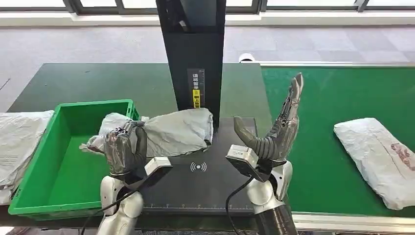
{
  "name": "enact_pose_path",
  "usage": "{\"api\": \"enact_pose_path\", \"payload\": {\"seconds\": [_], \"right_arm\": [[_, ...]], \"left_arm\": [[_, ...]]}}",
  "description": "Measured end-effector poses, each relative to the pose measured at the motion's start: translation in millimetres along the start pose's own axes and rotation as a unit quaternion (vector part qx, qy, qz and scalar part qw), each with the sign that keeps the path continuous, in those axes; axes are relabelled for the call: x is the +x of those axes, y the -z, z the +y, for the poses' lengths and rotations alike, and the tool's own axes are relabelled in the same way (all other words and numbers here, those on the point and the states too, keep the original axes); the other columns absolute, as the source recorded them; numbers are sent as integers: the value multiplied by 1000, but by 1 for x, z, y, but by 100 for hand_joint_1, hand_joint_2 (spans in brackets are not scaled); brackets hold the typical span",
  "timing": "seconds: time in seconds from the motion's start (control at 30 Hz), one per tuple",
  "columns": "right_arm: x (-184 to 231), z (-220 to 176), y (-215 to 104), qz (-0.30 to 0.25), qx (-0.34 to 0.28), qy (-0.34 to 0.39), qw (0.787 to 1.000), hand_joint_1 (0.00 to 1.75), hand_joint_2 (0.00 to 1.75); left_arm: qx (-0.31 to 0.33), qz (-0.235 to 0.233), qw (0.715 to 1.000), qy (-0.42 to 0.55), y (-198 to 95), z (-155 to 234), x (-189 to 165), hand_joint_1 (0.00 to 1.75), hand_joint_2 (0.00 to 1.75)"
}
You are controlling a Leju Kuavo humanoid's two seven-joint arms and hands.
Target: Moved the parcel from conveyor to table for the left to box.
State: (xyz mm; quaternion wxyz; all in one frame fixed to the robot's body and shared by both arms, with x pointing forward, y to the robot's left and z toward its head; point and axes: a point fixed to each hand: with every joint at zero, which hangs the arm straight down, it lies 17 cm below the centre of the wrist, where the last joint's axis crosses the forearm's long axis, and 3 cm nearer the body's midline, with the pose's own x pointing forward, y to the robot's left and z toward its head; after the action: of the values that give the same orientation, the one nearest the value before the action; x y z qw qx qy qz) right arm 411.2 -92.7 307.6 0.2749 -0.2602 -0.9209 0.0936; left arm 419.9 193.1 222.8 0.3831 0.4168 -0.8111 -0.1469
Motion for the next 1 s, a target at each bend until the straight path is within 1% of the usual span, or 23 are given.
{"api": "enact_pose_path", "payload": {"seconds": [0.3,0.47,0.53,0.67,0.77,0.9,1.0], "right_arm": [[1,1,0,-1,1,1,1000,0,175],[2,0,0,-4,0,2,1000,0,175],[3,0,0,-7,-1,3,1000,0,175],[2,0,-1,-5,-2,4,1000,0,175],[2,0,0,-4,-2,5,1000,0,175],[2,0,0,-4,-2,5,1000,0,175],[1,-1,0,1,-3,3,1000,0,175]], "left_arm": [[23,-2,1000,12,6,20,-3,175,175],[47,-12,996,80,18,50,-4,175,175],[64,-5,993,99,23,67,-11,175,175],[111,19,985,130,35,107,-36,175,175],[133,38,979,148,37,129,-53,175,175],[145,50,975,163,37,142,-63,175,175],[144,85,967,194,35,149,-80,175,175]]}}
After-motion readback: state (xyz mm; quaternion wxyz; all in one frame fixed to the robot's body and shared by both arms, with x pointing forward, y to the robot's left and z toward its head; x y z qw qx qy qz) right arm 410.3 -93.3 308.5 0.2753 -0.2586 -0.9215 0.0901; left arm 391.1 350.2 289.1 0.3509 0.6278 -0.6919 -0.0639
